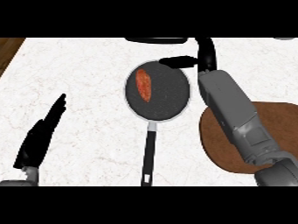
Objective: Pick the sweet potato from the cutting board and place it in the pan
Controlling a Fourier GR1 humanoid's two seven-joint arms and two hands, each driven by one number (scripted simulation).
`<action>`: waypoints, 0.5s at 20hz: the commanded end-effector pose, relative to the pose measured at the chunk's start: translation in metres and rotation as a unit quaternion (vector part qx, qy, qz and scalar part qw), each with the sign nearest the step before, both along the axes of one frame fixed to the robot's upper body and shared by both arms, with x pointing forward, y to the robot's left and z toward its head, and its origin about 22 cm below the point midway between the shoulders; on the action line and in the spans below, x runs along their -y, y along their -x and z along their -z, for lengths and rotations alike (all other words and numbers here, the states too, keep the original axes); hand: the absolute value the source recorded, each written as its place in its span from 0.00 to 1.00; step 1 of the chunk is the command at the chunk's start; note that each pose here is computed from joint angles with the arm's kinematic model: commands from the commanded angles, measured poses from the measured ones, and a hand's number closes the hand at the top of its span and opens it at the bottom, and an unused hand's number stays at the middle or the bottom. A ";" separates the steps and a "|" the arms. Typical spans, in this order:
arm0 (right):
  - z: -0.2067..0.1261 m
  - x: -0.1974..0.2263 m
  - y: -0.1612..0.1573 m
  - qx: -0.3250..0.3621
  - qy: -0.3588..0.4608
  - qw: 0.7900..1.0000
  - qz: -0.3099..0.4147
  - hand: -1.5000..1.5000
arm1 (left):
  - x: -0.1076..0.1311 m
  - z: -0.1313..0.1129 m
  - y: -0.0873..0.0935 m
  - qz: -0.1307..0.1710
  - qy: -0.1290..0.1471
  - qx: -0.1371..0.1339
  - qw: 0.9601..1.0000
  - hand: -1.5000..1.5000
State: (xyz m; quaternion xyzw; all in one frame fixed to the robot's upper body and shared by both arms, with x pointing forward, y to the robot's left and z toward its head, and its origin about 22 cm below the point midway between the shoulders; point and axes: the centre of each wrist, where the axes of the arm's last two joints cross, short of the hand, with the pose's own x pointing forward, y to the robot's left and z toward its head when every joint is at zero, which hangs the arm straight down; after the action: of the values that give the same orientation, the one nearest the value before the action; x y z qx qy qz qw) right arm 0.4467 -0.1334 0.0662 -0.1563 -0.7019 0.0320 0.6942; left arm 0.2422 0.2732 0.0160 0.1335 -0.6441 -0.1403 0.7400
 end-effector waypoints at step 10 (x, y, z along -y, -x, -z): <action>0.010 0.189 0.019 0.053 0.018 0.998 0.026 0.00 | -0.008 -0.001 0.012 -0.018 0.002 0.003 1.000 0.50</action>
State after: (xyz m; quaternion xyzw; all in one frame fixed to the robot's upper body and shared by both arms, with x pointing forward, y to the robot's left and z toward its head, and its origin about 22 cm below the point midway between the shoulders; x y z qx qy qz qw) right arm 0.4412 -0.2688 0.0582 -0.1836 -0.7294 0.0118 0.6589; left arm 0.2325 0.2803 0.0102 0.1423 -0.6411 -0.1280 0.7432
